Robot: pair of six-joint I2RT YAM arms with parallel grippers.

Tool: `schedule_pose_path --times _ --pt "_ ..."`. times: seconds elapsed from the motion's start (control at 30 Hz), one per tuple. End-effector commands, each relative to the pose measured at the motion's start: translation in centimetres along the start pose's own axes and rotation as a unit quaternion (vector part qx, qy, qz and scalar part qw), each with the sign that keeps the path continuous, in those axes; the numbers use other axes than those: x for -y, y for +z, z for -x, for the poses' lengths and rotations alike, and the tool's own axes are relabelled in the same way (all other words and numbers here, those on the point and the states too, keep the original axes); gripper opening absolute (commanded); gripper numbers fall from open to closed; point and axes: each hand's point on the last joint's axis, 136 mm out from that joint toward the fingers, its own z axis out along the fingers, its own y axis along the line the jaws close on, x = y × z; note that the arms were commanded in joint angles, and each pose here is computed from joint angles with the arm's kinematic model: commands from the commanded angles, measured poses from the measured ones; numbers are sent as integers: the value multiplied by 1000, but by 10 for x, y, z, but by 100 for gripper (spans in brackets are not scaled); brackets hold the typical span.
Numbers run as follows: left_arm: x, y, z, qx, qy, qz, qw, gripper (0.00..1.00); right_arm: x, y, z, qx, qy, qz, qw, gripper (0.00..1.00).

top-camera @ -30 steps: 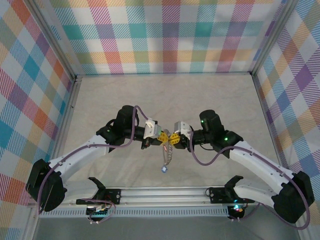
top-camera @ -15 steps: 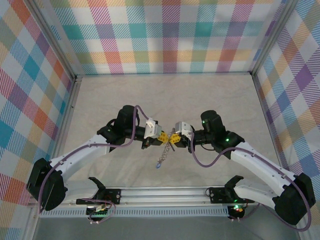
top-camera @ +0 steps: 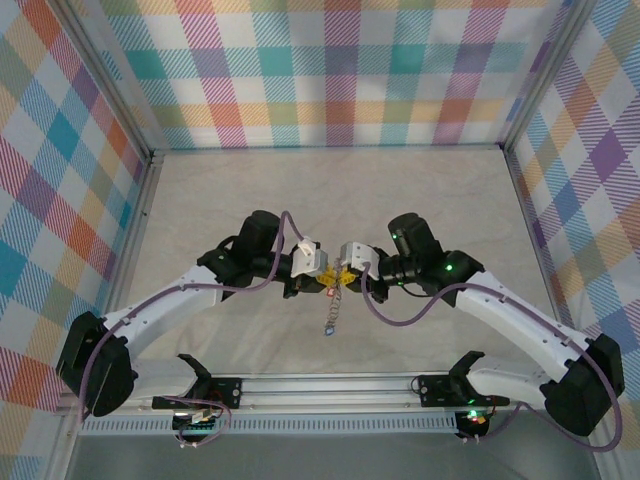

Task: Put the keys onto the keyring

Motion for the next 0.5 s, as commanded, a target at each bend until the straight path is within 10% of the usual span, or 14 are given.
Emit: schedule_pose_path --times 0.0,0.47 --pt "0 2 12 12 17 1 1000 14 -1 1 6 -12 -18 5 1000 0" --pt "9 6 10 1 20 -20 1000 0 3 4 17 13 -21 -13 1000 0"
